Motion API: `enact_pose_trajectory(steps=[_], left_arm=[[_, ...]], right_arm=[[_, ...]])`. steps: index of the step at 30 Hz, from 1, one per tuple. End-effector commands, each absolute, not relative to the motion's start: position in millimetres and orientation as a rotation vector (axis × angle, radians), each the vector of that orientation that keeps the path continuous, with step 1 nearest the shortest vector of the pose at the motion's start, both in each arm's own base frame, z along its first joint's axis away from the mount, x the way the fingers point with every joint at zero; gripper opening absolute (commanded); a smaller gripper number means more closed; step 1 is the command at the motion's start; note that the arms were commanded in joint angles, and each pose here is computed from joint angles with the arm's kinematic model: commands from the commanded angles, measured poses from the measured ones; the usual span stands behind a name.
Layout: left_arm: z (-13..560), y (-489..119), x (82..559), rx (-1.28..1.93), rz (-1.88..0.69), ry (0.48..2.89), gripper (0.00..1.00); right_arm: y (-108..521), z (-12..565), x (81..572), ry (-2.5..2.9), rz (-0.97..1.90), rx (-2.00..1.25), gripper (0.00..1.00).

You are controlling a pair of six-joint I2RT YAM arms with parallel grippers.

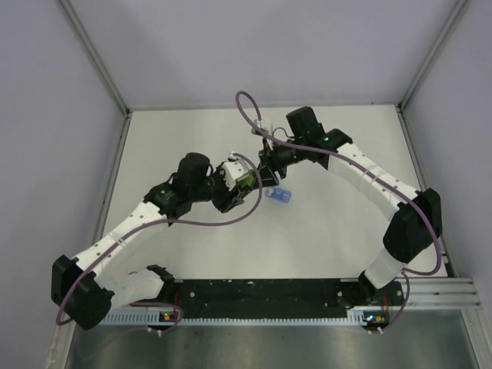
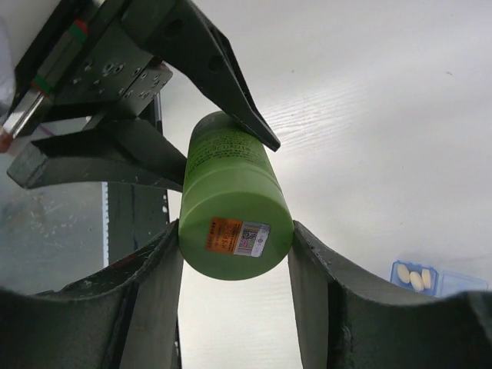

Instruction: Sort the pills into containers

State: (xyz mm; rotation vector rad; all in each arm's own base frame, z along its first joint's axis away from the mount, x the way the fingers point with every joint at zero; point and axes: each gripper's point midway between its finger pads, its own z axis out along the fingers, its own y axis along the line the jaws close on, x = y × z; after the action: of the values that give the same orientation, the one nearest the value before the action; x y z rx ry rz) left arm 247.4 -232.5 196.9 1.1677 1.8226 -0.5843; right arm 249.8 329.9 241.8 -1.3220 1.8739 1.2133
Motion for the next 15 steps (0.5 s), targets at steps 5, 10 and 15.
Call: enact_pose_trajectory(steps=[5, 10, 15], left_arm=[[219, -220, 300, 1.008, -0.266, 1.746, 0.0], [224, -209, 311, 0.957, -0.127, 1.734, 0.0], [226, -202, 318, 0.918, -0.031, 1.727, 0.0]], right_arm=[[346, 227, 258, 2.084, 1.374, -1.151, 0.06], [351, 216, 261, 2.151, 1.411, -1.1, 0.03], [353, 213, 261, 2.186, 1.442, -1.063, 0.04]])
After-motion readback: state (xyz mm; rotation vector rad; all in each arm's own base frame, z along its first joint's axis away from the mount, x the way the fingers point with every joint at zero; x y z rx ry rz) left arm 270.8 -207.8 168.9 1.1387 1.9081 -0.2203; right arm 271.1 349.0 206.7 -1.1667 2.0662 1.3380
